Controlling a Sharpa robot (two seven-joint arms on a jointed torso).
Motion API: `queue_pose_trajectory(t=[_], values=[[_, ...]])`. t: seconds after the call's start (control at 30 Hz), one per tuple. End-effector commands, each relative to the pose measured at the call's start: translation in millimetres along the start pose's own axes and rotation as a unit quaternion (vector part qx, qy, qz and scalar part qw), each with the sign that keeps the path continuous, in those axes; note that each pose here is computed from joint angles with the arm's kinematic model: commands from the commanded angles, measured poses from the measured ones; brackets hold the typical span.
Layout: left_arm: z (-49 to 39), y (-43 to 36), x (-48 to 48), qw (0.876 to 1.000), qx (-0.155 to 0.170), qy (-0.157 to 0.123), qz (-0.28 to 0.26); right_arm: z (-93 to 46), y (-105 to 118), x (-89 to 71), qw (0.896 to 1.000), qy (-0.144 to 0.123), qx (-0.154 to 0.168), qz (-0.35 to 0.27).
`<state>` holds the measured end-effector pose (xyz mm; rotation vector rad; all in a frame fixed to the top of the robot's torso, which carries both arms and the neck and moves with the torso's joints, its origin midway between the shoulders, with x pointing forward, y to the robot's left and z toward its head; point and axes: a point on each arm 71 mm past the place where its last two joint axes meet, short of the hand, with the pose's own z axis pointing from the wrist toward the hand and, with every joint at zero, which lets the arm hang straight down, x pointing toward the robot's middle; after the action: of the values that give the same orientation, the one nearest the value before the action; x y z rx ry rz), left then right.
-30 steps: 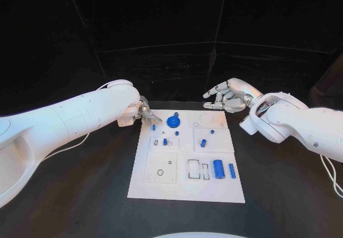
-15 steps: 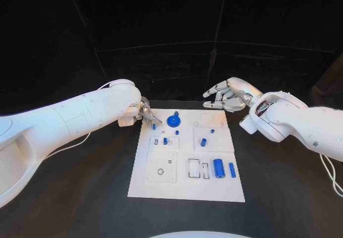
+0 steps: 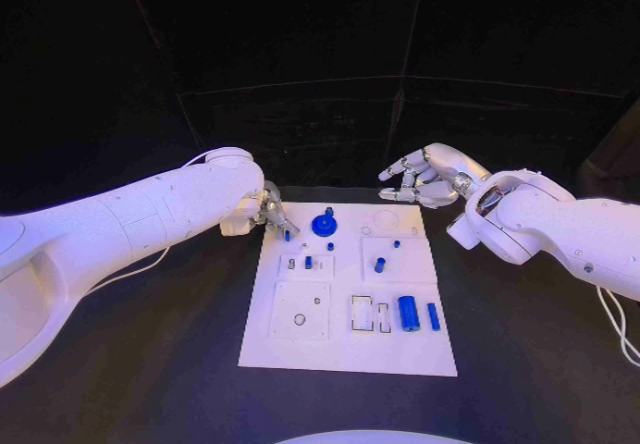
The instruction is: Assemble the parts on the task board
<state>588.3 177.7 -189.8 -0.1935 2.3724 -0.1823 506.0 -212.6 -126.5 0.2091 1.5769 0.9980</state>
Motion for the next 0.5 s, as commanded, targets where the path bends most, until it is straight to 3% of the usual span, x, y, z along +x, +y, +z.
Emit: queue_pose_trajectory(t=[0.03,0.5], values=[[-0.4,-2.2,0.2,1.000,0.007,0.005,0.007,0.6,1.6,-0.9,1.000,-0.004,-0.004,-0.001],[-1.1,-7.1,-0.3,0.999,0.039,-0.006,-0.008,1.0,1.6,-0.7,1.000,-0.003,-0.004,-0.001]])
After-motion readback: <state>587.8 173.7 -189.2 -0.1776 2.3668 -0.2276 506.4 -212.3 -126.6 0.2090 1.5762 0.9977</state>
